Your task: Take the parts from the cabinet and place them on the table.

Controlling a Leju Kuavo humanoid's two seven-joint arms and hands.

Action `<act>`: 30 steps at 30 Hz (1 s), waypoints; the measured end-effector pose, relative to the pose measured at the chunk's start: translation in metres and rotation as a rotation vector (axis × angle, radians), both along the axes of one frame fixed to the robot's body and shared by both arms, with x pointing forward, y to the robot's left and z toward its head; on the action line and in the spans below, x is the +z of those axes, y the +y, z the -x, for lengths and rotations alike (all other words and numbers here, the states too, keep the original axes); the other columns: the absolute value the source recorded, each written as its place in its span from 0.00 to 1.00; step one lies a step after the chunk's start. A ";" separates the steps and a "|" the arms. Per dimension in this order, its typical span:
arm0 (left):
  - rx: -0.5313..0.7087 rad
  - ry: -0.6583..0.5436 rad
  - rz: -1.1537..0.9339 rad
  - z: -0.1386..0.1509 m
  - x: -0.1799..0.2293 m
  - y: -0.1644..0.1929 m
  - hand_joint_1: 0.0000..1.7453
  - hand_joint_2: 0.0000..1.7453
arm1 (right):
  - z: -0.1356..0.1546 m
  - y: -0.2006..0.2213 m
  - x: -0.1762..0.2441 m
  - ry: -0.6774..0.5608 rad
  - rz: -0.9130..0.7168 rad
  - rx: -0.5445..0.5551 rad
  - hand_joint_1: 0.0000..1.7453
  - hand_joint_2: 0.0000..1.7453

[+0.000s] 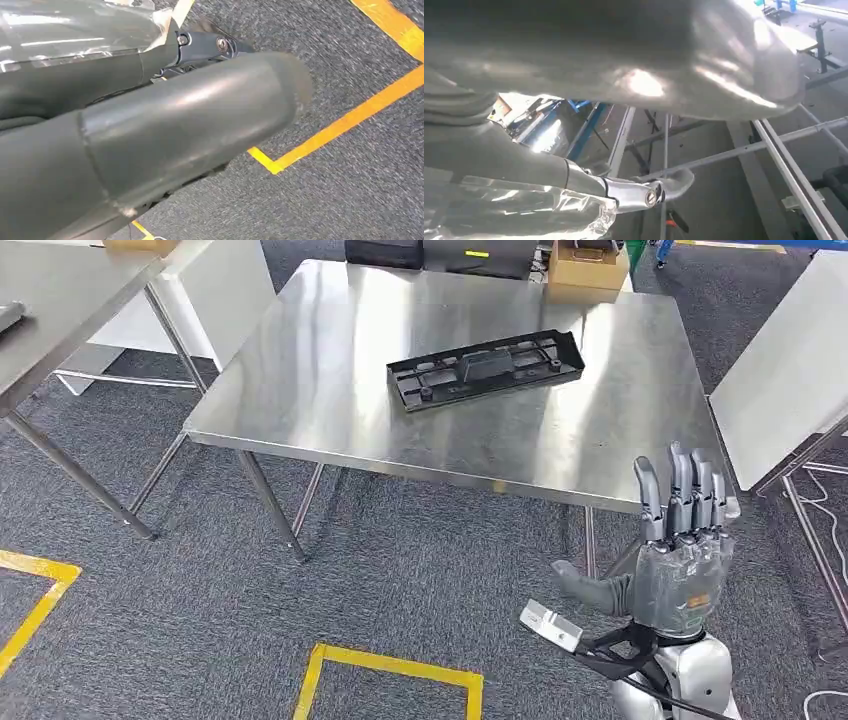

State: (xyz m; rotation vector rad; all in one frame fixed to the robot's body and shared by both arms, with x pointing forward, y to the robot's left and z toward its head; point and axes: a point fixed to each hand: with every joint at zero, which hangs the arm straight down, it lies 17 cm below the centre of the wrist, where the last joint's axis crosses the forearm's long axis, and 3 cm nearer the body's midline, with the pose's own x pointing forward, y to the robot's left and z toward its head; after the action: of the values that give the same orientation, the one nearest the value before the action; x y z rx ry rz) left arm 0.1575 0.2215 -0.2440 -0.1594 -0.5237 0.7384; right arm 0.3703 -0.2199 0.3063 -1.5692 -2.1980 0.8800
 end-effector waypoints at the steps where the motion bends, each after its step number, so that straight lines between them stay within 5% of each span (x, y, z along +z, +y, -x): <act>1: 0.000 -0.001 0.000 0.000 0.000 0.000 0.00 0.00 | 0.000 0.000 -0.001 0.002 0.000 0.000 0.00 0.00; 26: -0.010 -0.014 0.015 -0.005 0.004 -0.019 0.00 0.00 | 0.007 -0.017 -0.011 0.049 -0.087 -0.048 0.00 0.00; 30: -0.014 -0.001 0.023 -0.002 0.003 -0.020 0.00 0.00 | 0.013 -0.047 -0.009 0.081 -0.362 0.036 0.00 0.00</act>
State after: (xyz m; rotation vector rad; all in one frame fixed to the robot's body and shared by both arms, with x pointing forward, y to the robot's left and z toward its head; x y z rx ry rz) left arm 0.1597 0.2013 -0.2413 -0.1847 -0.5144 0.7307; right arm 0.3578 -0.2666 0.2975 -1.3029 -2.1835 0.5068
